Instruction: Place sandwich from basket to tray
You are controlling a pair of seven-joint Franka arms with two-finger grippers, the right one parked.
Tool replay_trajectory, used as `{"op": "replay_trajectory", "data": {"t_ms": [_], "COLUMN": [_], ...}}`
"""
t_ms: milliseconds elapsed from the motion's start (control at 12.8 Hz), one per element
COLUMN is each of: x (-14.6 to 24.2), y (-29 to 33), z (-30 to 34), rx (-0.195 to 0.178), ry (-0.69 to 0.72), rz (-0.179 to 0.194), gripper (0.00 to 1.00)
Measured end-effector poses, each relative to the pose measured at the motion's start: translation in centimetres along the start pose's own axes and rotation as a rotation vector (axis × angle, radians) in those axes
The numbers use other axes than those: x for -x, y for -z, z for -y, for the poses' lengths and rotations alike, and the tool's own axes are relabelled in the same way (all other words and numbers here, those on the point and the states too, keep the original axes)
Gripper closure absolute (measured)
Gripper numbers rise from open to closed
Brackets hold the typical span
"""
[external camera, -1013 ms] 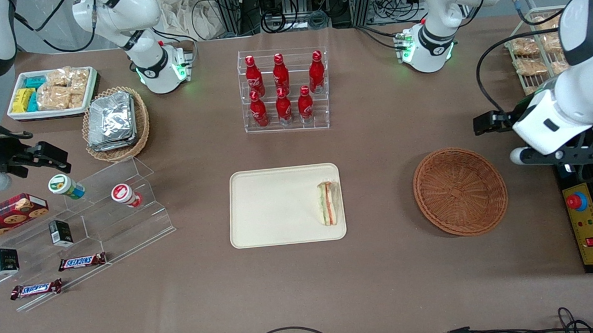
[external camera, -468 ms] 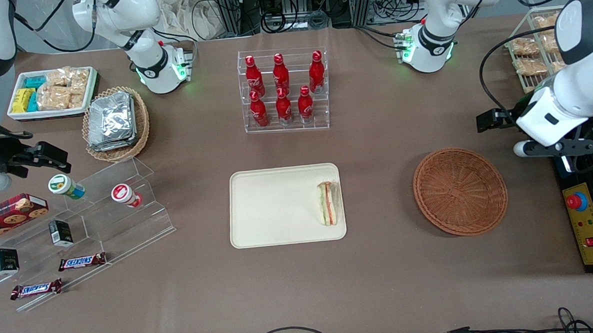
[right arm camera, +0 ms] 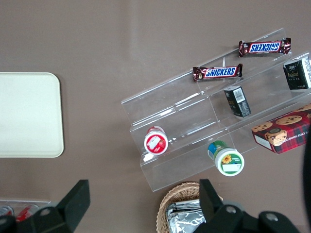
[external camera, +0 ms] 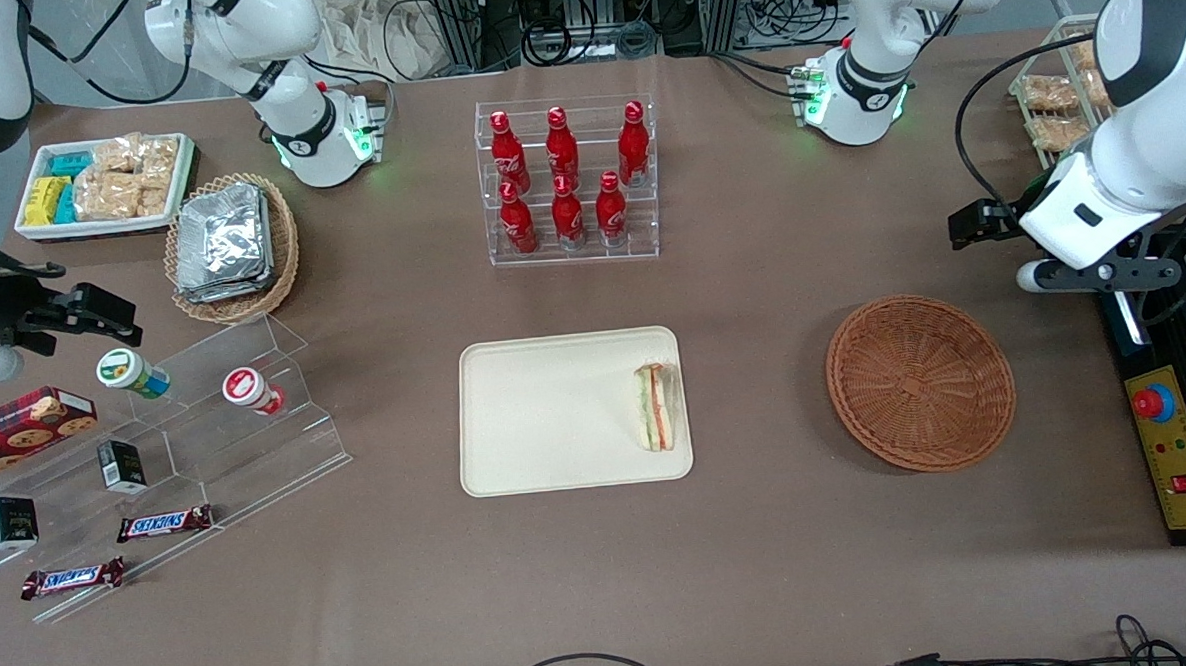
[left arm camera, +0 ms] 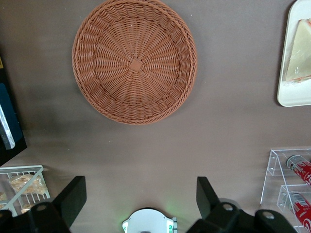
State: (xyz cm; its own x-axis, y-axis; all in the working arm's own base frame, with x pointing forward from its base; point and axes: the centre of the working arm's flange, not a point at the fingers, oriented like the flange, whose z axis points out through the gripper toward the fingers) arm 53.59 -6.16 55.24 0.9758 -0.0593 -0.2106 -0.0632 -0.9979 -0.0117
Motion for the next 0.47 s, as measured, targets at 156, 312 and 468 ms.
{"op": "replay_trajectory", "data": {"t_ms": [156, 312, 468], "x": [0.0, 0.1, 0.2], "y": [0.0, 0.1, 0.2], "z": [-0.6, -1.4, -1.6], "rx": [-0.002, -0.009, -0.013], "ry": [-0.01, -0.026, -0.031], "rz": [-0.003, -0.005, -0.007], "gripper": [0.0, 0.0, 0.0]}}
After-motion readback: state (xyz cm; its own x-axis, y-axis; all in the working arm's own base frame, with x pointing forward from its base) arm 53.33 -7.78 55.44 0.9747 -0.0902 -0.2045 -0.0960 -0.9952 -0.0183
